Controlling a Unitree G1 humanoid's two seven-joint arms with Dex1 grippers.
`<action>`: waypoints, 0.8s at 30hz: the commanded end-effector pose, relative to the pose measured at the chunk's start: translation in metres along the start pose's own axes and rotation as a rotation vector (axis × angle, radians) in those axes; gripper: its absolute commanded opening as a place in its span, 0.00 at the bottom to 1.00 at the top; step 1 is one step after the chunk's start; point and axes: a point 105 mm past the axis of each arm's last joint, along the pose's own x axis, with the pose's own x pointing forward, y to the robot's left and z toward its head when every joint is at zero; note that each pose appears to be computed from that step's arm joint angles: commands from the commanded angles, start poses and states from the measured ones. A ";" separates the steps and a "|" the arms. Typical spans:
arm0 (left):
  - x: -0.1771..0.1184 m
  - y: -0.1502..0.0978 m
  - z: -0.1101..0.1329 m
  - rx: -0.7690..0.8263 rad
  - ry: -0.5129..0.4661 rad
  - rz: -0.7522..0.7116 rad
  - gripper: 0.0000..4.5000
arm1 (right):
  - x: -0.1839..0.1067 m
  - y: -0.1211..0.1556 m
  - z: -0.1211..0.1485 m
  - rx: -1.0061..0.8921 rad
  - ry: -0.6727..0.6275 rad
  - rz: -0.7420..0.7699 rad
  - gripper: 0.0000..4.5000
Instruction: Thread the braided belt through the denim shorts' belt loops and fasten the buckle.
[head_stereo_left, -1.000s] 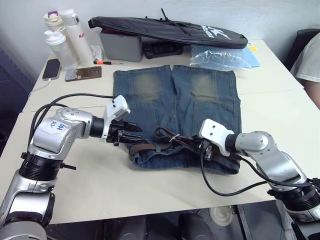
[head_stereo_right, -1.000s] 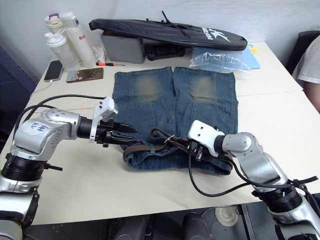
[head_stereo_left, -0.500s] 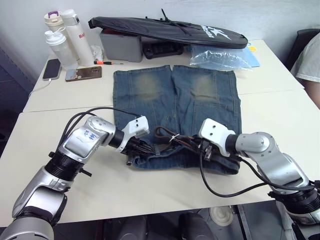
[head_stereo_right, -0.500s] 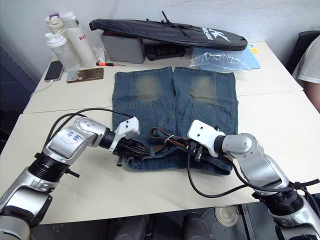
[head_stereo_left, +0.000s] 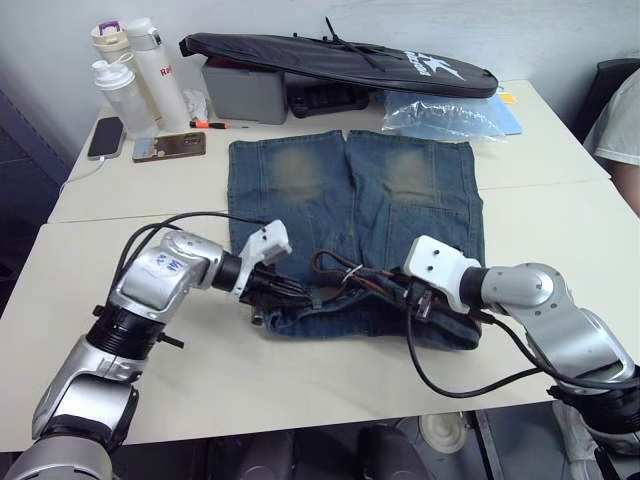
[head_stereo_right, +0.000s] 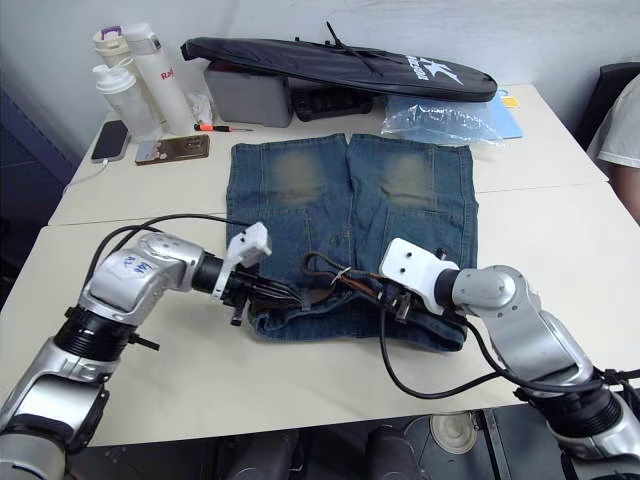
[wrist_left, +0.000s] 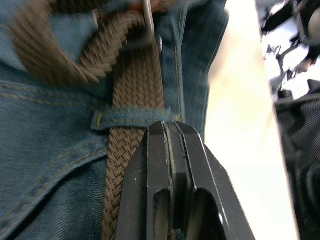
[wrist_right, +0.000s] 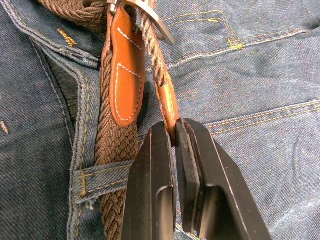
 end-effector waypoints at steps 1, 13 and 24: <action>-0.017 0.009 0.007 0.034 -0.007 0.072 0.02 | -0.006 -0.005 0.010 -0.021 -0.032 -0.027 0.00; 0.006 0.004 -0.052 0.029 0.147 0.031 0.02 | -0.006 -0.005 0.010 -0.034 -0.029 -0.030 0.00; 0.002 0.011 -0.084 0.064 0.269 0.063 0.02 | -0.045 -0.014 -0.002 -0.303 -0.021 -0.103 0.00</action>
